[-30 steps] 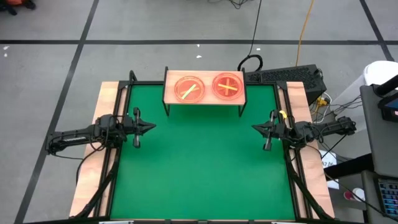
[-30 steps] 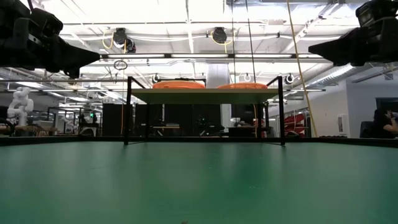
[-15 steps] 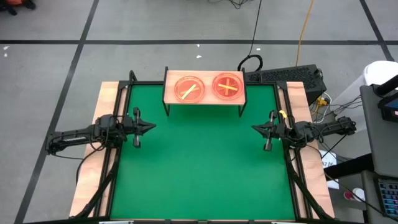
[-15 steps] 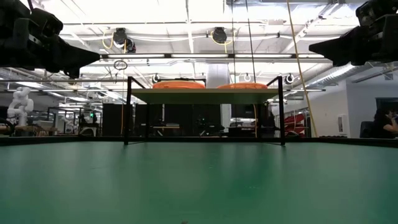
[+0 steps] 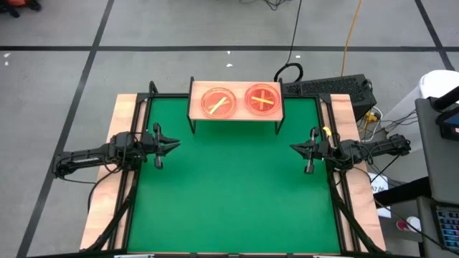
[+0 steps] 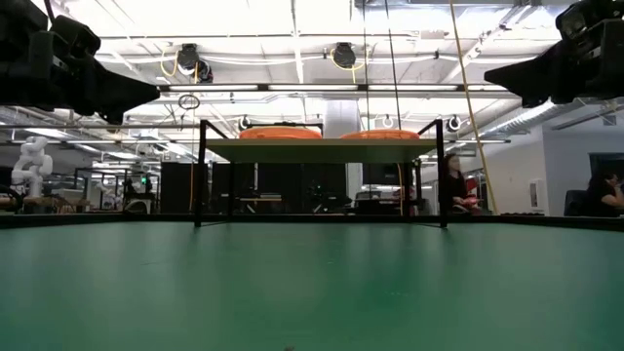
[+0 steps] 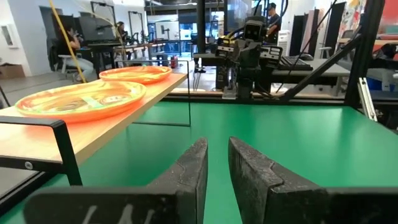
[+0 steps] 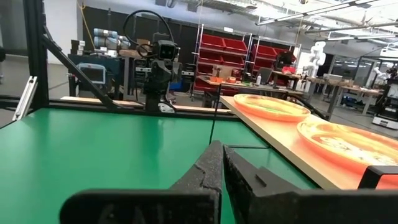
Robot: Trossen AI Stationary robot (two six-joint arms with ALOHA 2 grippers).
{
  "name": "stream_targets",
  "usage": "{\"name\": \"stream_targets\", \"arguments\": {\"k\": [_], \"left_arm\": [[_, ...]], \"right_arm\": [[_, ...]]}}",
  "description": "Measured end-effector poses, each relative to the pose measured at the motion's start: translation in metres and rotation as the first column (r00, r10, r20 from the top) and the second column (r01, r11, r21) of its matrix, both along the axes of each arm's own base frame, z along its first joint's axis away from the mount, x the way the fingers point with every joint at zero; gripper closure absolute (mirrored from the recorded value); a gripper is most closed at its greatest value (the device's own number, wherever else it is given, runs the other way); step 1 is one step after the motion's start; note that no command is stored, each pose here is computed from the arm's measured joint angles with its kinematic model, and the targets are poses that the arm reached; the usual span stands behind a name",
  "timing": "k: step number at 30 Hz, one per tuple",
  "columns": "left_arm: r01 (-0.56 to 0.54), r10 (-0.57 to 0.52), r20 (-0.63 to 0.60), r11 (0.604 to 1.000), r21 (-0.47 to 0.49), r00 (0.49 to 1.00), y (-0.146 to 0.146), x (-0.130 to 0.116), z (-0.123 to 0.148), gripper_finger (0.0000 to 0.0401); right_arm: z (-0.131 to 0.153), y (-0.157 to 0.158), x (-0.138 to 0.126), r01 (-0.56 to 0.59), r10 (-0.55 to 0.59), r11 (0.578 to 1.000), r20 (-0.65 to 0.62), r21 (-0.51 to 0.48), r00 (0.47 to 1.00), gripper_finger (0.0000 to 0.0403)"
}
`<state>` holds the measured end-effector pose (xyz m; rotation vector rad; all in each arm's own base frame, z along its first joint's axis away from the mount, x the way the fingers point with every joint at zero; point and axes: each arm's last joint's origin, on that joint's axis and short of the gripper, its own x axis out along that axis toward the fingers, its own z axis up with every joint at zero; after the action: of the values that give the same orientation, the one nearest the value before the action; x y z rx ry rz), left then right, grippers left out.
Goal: Place and stack plates onto a shelf
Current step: Return to Home Position
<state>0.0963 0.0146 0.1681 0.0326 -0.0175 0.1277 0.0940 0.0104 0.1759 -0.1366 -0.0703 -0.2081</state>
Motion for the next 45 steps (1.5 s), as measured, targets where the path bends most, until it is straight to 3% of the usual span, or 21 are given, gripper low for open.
{"name": "stream_targets", "arguments": {"k": [7, 45], "left_arm": [[0.002, -0.001, 0.012, 0.995, -0.096, 1.000, 0.0000, 0.0000, 0.0000, 0.0329], [0.002, -0.001, 0.011, 0.997, -0.083, 1.000, 0.0000, 0.0000, 0.0000, 0.0329]], "right_arm": [[0.0000, 0.0000, 0.0000, 0.001, -0.002, 1.000, -0.003, -0.015, 1.000, 0.0403], [0.0000, 0.0000, 0.0000, 0.000, 0.000, 1.000, 0.000, 0.000, 1.000, 0.0403]]}}
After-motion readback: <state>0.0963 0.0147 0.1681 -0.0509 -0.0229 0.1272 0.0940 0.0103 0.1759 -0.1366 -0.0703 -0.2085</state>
